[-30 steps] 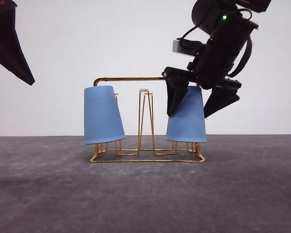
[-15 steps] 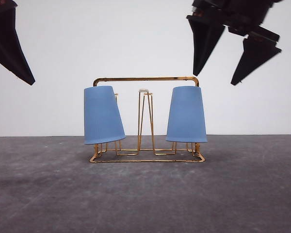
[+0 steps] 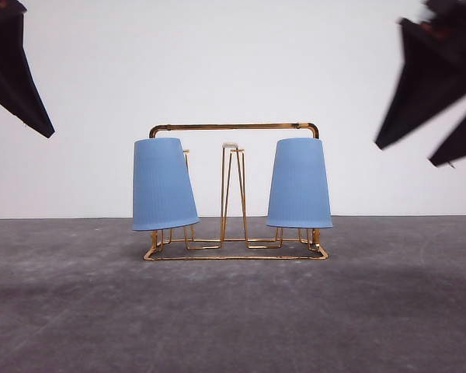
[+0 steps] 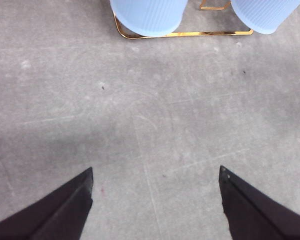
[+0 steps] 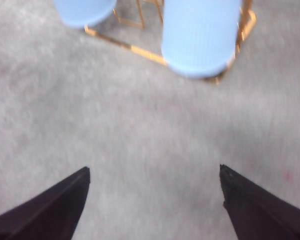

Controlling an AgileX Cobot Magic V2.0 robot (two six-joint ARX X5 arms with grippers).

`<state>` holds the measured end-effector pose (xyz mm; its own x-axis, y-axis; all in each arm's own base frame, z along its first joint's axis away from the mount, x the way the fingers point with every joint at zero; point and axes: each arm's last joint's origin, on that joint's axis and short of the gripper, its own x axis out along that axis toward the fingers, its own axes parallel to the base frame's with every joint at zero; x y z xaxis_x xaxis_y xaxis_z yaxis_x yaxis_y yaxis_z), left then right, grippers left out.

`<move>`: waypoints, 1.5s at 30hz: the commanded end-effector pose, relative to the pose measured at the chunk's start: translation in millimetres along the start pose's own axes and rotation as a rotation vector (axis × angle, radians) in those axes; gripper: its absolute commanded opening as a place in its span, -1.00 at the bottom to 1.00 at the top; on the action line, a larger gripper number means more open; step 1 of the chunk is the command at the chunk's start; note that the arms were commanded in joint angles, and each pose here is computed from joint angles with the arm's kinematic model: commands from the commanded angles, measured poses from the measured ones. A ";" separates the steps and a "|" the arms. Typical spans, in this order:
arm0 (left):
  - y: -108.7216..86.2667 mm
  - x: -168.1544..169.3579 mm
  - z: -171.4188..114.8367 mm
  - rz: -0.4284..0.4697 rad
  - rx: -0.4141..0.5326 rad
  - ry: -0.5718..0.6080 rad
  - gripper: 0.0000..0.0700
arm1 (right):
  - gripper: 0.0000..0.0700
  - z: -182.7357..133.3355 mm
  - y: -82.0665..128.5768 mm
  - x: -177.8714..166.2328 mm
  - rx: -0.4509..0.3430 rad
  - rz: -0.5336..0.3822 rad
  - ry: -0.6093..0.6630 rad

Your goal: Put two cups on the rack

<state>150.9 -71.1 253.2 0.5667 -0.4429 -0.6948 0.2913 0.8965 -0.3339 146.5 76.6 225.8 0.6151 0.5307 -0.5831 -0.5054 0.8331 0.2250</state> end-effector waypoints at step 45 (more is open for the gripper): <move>46.5 -16.2 -62.0 0.185 0.330 -0.618 -1.00 | -0.95 -3.6 1.9 -7.7 0.006 0.014 -0.120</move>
<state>109.2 -23.8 210.1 0.9126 -0.3206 -0.2536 0.3483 0.9346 0.0721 137.7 72.2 226.2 0.6750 0.5509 -0.4907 -0.5044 0.8300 0.2380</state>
